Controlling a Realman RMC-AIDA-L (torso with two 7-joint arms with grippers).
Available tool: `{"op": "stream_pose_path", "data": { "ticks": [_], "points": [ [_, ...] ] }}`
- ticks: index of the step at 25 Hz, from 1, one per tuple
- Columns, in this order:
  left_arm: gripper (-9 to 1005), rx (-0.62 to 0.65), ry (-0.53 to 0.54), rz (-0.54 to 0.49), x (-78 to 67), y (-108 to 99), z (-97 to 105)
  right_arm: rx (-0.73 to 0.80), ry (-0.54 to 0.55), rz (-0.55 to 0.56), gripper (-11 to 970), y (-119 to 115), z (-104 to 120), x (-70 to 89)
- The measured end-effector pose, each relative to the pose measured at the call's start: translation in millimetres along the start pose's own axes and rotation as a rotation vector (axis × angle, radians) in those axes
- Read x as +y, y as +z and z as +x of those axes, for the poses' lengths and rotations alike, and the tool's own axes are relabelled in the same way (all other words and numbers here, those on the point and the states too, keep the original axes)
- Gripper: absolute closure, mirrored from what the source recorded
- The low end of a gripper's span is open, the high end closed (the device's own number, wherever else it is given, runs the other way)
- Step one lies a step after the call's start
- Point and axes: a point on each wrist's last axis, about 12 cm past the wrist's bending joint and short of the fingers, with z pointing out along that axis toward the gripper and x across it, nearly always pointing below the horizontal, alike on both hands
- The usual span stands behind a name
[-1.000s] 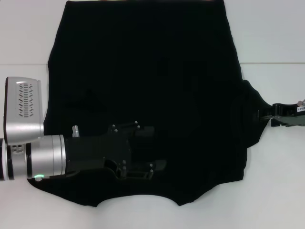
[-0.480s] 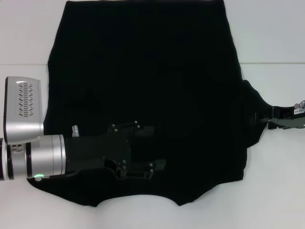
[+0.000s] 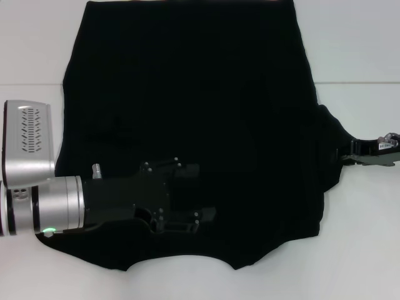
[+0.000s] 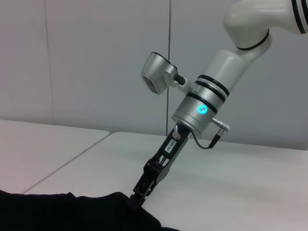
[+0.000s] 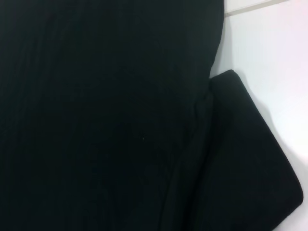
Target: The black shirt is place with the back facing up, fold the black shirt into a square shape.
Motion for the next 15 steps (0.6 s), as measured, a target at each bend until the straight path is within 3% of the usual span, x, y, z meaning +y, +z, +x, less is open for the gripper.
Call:
{"op": "stream_pose_path", "data": {
  "ticks": [15],
  "points": [
    [135,-0.006,-0.021,-0.005,-2.1,-1.0,3.5,-0.008,-0.035,0.025,953,2.6,1.2,-0.6]
  ]
}}
